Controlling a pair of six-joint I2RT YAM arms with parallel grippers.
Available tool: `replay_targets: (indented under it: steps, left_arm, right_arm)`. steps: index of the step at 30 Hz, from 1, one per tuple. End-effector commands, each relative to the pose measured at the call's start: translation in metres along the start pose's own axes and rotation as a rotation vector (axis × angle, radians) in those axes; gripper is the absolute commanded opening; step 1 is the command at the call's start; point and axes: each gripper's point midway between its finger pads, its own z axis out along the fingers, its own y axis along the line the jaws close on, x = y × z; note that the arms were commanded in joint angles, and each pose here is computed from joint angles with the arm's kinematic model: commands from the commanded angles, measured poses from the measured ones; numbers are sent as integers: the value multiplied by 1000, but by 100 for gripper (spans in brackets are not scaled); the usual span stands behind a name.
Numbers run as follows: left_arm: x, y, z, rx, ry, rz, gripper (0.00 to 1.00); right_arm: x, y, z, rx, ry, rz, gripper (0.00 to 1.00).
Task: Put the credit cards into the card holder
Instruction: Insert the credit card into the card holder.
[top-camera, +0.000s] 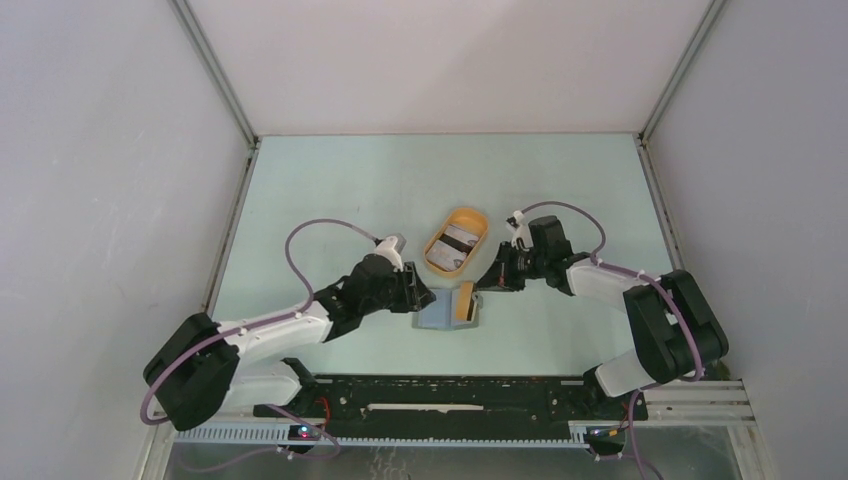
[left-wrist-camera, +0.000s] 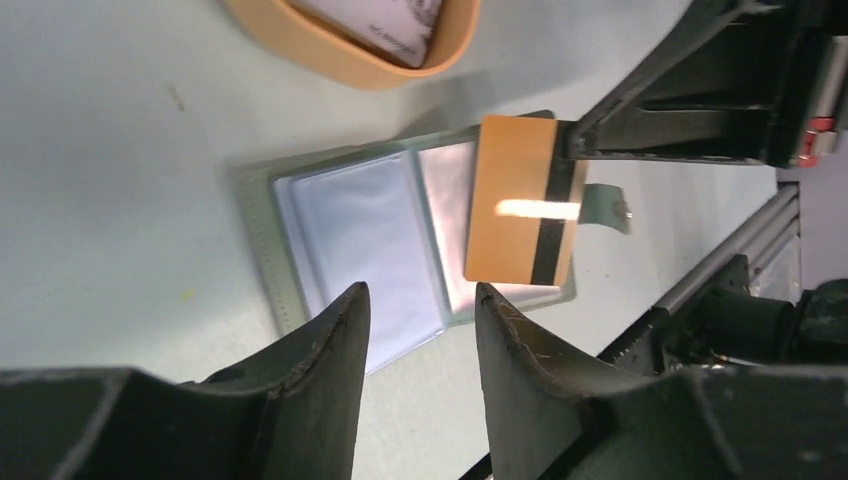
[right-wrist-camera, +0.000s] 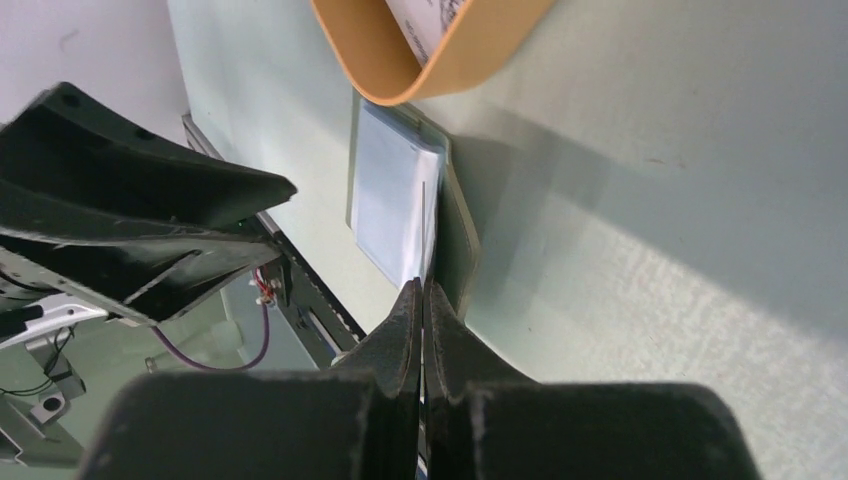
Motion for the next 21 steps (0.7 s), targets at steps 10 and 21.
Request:
replay_targets:
  steps: [10,21]
  left_arm:
    - [14,24,13,-95,25,-61,38]
    - [9,-45,10,222,52,-25,33]
  right_arm:
    - [-17,4,10,-7,-73,-47,0]
    - [-15,6,12,-20,-60,-35,0]
